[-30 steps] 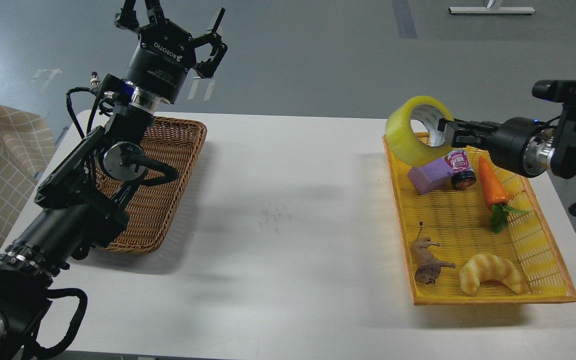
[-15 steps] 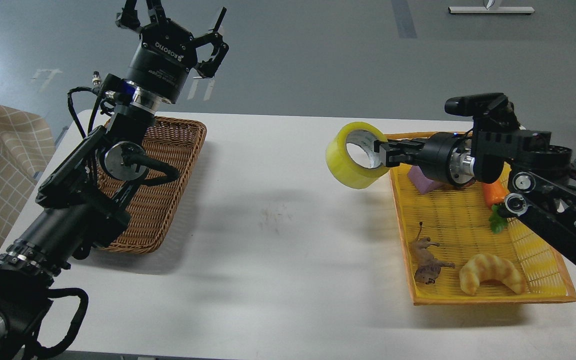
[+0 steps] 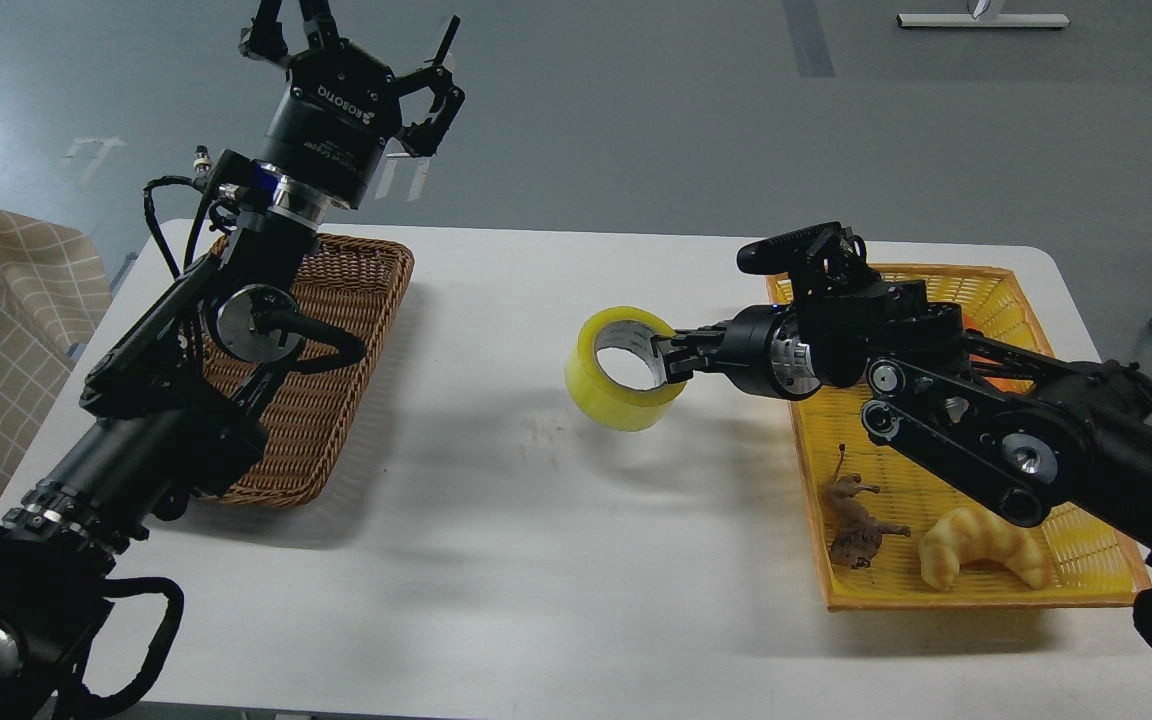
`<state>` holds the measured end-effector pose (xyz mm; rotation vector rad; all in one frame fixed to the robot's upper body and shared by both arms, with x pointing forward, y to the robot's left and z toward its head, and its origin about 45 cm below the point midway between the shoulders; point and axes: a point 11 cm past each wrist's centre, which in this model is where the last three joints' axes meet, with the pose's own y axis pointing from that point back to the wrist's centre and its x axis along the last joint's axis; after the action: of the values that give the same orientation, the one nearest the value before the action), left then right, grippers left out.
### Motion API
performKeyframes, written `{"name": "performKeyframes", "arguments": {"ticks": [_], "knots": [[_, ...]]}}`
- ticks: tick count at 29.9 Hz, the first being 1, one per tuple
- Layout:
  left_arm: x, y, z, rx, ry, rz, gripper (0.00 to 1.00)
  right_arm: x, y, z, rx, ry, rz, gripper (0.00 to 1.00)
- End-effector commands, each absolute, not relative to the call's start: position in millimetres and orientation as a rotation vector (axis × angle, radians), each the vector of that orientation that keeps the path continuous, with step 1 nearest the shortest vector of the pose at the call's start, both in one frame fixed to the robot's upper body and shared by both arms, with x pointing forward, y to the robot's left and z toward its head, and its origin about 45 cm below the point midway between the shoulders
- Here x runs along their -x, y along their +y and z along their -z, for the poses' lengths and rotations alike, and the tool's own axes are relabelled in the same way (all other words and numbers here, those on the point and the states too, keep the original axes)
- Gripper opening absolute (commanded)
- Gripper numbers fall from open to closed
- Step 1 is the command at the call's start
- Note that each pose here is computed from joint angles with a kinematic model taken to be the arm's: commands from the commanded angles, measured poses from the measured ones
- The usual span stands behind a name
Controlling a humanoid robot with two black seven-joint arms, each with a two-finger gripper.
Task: Place and transfer tape with both arms
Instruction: 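Carry the tape roll with the right gripper to the table center and set it down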
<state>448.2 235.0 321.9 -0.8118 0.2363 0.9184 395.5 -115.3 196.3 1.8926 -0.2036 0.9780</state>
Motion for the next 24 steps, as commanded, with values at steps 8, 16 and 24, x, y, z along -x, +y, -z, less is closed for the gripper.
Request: {"name": "performKeyframes", "arguments": {"ticks": [8,16,24], "knots": [[-448,231,-321,0.816,0.243,-0.913,0.98,-397,-107,-178,-1.864,-0.174,-0.948,0.0],[-448,230,-321,0.818,0.246,-0.912,0.98,-396,-98,-166,-1.842,-0.144,-0.944,0.0],[-448,231,-321,0.817,0.244,-0.913,0.98,-395,-94,-161,-1.831,-0.128,-0.944,0.0]]}}
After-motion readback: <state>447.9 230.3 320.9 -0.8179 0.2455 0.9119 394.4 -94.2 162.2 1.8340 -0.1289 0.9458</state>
